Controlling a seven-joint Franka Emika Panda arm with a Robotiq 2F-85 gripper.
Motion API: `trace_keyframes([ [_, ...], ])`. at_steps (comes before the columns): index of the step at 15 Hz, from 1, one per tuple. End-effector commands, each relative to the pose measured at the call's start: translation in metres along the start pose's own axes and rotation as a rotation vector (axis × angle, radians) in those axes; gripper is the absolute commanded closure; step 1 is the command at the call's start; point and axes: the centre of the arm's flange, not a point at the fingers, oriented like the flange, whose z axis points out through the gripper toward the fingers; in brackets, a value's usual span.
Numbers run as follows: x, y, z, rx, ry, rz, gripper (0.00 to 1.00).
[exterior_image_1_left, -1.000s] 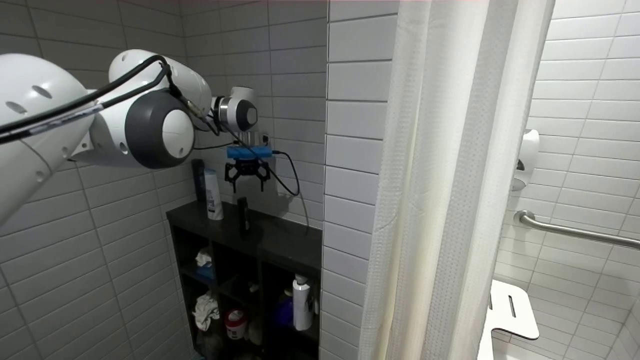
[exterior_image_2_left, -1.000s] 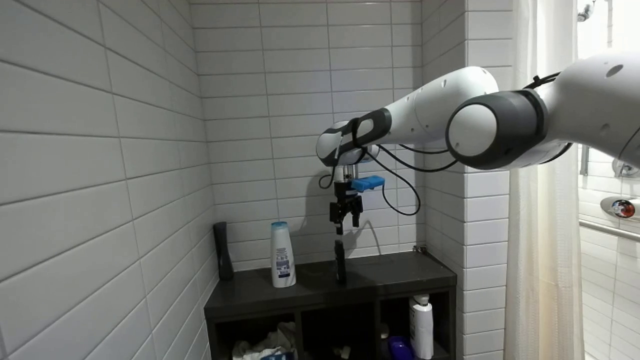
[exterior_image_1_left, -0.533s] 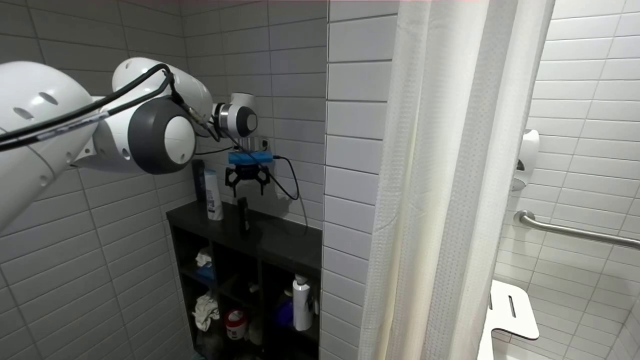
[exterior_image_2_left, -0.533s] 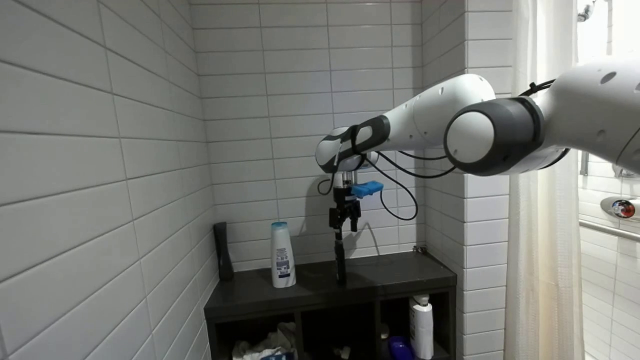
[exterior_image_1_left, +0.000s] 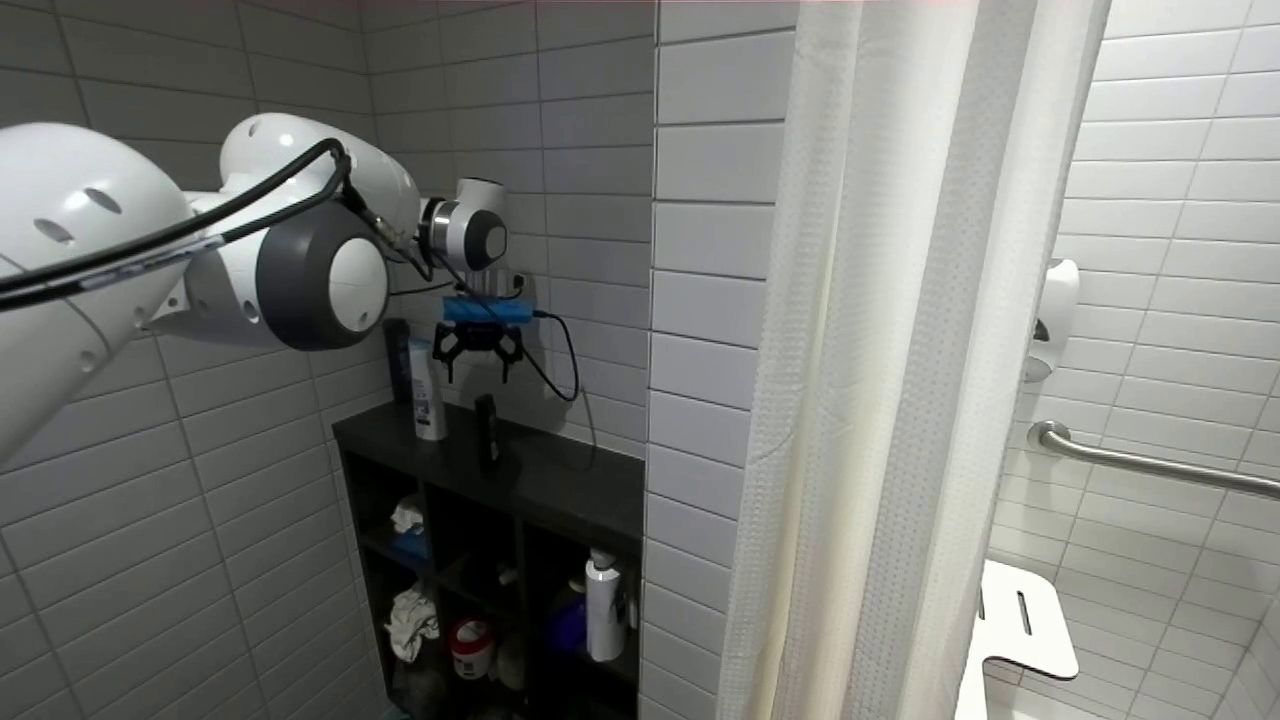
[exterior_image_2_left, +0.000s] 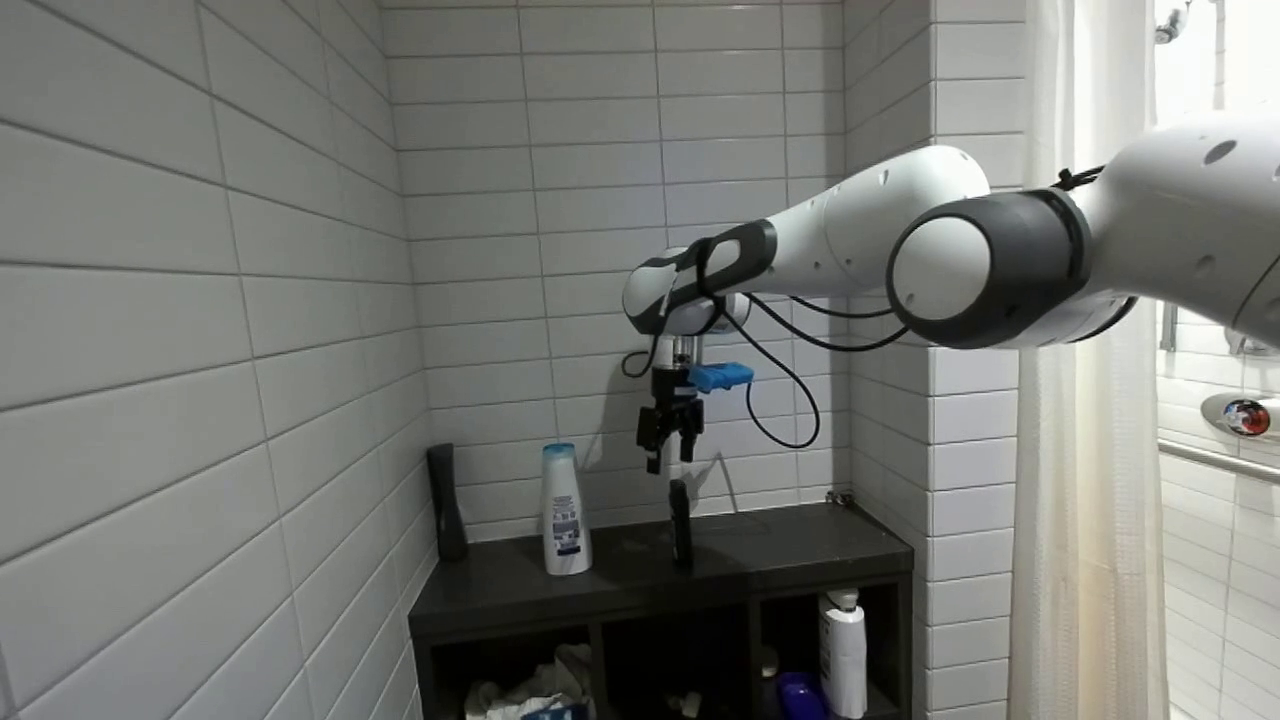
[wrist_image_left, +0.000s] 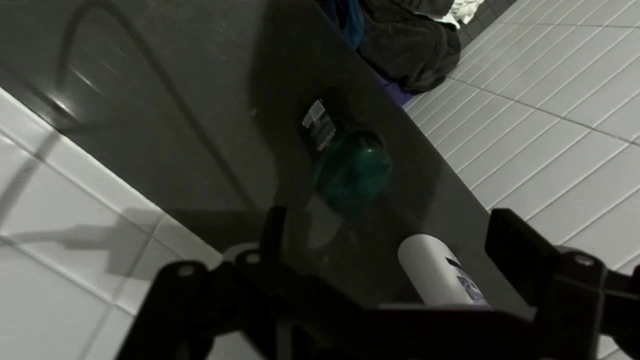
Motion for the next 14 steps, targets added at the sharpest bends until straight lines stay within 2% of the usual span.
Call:
trace_keyframes([
  [1, 0.0126, -0.0042, -0.0118, 0.054, 0.055, 0.025, 0.0],
  [14, 0.0052, -0.0081, -0.0033, 0.044, 0.032, 0.01, 0.0],
])
